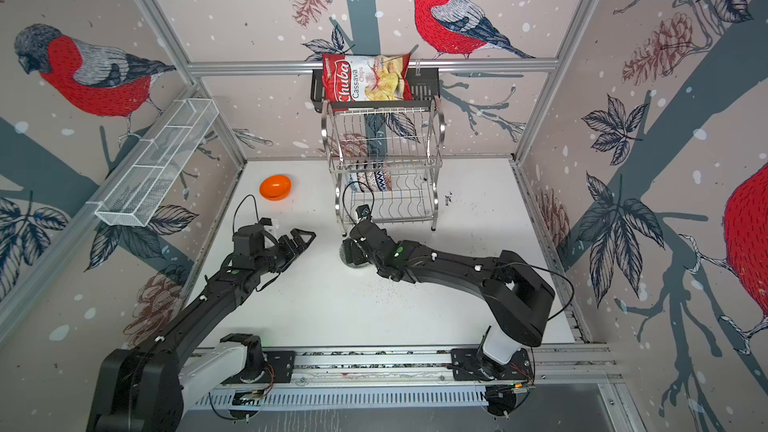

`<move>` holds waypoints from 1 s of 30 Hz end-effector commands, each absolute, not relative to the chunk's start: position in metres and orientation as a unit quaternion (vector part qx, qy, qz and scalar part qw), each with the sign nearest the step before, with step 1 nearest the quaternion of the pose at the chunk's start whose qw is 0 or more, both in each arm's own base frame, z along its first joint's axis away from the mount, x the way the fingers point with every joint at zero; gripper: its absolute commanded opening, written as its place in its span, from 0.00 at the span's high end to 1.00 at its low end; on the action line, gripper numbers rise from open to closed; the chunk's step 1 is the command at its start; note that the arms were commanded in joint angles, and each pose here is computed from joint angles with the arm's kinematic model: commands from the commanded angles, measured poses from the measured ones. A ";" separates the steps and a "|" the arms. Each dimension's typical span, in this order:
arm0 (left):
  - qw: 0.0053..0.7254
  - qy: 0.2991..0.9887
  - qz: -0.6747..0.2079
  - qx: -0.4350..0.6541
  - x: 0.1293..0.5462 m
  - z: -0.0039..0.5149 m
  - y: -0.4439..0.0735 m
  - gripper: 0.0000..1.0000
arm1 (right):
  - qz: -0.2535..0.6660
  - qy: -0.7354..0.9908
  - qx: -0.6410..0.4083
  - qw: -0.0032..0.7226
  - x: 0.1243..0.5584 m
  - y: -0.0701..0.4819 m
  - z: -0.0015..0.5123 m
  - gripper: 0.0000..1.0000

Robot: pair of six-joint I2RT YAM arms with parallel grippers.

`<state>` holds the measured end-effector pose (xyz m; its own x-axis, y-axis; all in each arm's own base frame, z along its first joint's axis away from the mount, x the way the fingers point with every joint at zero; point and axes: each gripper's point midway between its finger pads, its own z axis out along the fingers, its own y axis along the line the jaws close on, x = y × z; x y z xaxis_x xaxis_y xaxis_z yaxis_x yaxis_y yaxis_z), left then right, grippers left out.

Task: Load the bowls into the dish rack

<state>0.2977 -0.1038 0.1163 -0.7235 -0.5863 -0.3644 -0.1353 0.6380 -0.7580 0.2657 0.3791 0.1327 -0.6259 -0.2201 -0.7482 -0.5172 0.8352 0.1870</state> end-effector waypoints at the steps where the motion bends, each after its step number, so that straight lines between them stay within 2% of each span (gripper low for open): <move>1: 0.324 0.847 -0.376 -0.191 0.301 0.120 -0.105 0.03 | 0.187 0.887 -0.242 0.345 0.254 0.392 0.114 0.18; 10: 0.329 0.853 -0.357 -0.193 0.301 0.111 -0.096 0.03 | 0.147 0.900 -0.286 0.296 0.247 0.420 0.072 0.30; 13: 0.329 0.853 -0.353 -0.199 0.302 0.110 -0.092 0.03 | 0.127 0.904 -0.290 0.287 0.251 0.423 0.059 0.42; 16: 0.329 0.853 -0.351 -0.200 0.304 0.110 -0.091 0.03 | 0.112 0.908 -0.292 0.277 0.254 0.426 0.049 0.48; 22: 0.315 0.857 -0.354 -0.201 0.304 0.108 -0.092 0.03 | 0.104 0.910 -0.296 0.272 0.254 0.427 0.041 0.71; 30: 0.307 0.856 -0.378 -0.176 0.305 0.112 -0.102 0.03 | 0.151 0.900 -0.287 0.293 0.251 0.422 0.073 0.97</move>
<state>0.3011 -0.0969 0.1023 -0.7446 -0.5559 -0.3695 -0.1257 0.6604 -0.7403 0.2561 0.4220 0.0667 -0.6621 -0.4381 -0.6080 -0.5921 0.8032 0.0660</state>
